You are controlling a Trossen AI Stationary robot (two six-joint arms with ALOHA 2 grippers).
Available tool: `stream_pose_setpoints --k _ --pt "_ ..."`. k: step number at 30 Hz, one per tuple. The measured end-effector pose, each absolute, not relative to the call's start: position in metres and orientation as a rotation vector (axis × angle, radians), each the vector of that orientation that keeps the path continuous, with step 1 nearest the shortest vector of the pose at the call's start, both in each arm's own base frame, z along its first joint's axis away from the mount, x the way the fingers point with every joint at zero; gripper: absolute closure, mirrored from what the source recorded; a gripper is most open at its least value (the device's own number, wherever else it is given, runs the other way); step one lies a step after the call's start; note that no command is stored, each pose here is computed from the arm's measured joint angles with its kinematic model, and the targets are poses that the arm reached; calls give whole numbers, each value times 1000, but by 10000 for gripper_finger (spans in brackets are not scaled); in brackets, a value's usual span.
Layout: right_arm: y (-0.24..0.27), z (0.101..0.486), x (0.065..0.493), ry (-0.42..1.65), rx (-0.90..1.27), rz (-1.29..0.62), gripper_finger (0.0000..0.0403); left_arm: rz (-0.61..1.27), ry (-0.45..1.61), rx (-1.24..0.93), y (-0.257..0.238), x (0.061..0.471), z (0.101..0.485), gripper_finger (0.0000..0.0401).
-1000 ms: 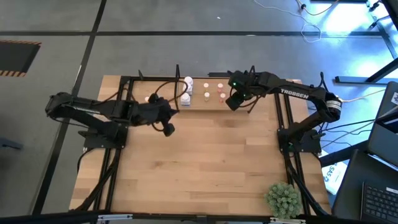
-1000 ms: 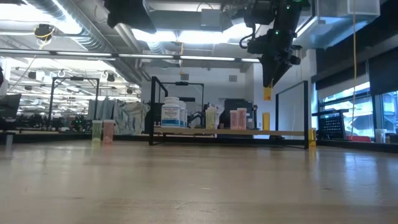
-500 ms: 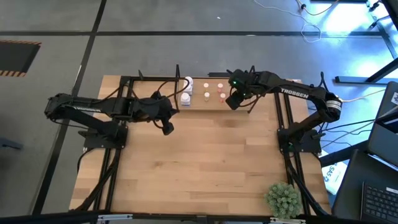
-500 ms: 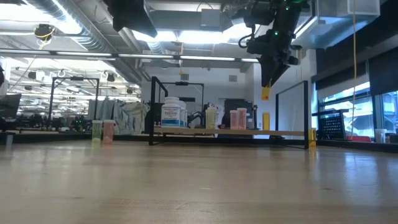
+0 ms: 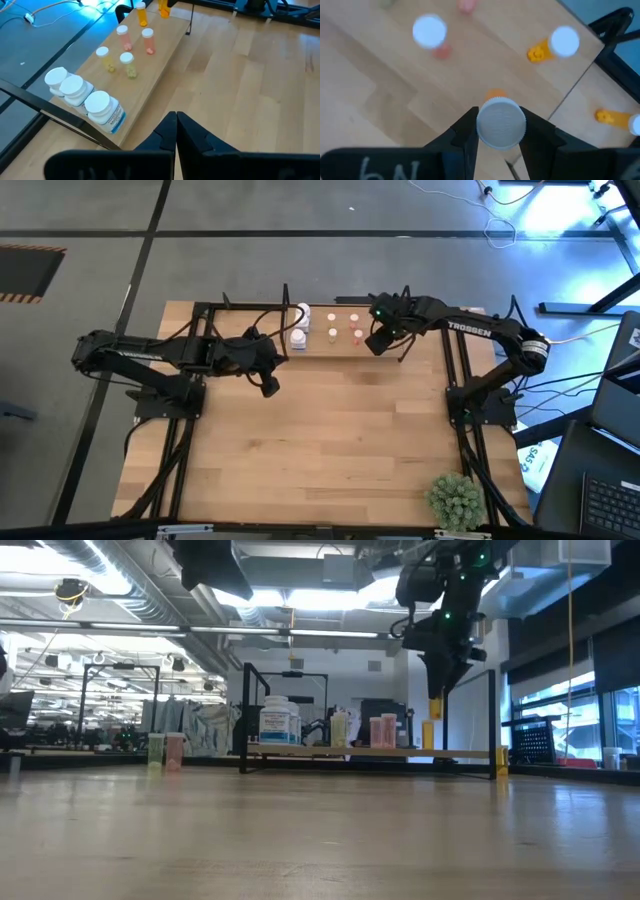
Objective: Pick and place medicine bottles onto shelf by color
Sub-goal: Put the bottom orange pill bottle on the shelf aligned with the other orange pill bottle
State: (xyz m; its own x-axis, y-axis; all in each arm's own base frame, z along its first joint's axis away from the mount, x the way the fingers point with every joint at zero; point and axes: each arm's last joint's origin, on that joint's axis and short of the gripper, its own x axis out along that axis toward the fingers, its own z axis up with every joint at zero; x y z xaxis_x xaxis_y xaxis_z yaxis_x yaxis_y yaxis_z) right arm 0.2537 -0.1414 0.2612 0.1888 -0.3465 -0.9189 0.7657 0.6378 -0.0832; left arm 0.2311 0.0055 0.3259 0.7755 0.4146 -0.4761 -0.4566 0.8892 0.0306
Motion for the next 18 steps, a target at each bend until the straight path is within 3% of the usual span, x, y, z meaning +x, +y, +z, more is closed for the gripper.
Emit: stream_pose_setpoints --k 18 --pt "-172 229 265 1189 436 -859 281 472 493 -88 5 231 326 401"
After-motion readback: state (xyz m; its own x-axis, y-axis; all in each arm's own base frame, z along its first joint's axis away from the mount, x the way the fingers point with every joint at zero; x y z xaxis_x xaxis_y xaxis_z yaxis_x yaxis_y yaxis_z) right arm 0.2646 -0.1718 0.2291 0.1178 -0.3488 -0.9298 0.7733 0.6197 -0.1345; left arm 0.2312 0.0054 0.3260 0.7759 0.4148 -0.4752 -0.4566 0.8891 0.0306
